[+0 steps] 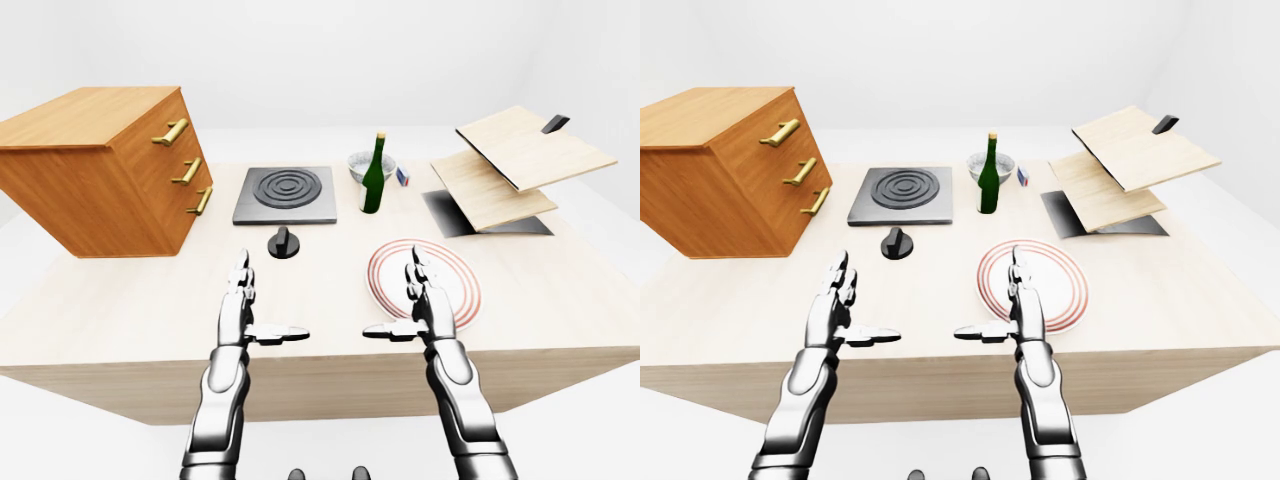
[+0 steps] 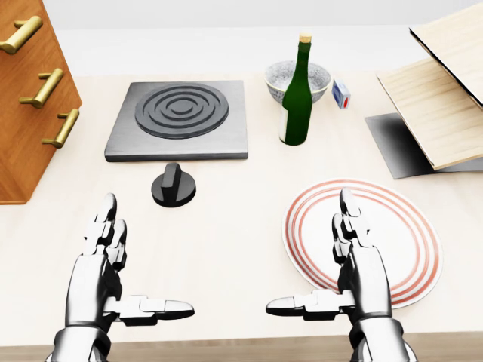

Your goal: Turn on the stove.

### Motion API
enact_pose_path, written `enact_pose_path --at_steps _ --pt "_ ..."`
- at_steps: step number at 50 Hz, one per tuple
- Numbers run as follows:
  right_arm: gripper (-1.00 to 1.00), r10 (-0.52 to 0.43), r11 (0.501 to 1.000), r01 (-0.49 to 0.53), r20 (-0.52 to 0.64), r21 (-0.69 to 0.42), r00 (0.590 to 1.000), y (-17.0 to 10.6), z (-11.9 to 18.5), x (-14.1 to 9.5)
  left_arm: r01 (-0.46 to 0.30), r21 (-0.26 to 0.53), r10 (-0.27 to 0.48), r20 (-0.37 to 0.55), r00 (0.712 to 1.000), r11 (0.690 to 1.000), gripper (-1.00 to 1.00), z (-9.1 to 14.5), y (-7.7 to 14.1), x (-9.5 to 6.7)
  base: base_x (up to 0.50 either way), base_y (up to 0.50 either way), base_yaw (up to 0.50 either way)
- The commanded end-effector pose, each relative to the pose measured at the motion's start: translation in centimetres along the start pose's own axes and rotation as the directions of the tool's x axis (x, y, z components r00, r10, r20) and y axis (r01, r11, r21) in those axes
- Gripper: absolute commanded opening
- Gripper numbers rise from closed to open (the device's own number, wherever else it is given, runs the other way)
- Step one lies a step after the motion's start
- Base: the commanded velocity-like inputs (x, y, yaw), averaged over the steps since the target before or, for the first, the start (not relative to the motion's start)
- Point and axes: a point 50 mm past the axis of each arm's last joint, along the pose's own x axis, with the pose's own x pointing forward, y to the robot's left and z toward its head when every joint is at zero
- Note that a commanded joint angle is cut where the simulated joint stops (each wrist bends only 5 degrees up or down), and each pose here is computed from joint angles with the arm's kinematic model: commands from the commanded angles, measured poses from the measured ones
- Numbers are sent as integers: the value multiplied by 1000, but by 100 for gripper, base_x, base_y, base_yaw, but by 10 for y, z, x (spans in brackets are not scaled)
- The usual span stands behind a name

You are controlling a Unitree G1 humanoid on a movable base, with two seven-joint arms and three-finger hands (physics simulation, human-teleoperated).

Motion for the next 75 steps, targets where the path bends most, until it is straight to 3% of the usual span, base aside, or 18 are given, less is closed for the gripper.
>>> enact_pose_path --at_steps 1,18,75 --pt "100 1 1000 -1 7 5 1000 -7 1 -1 -7 12 7 -1 1000 1000 100 -2 7 2 0 0 0" --pt "100 18 1000 -18 5 -2 1000 -6 1 -3 -21 14 21 7 1000 1000 100 -1 8 0 0 0 0" --pt "100 36 999 -36 8 -17 999 -4 1 -4 -15 17 15 4 1000 1000 100 -2 6 1 18 0 0"
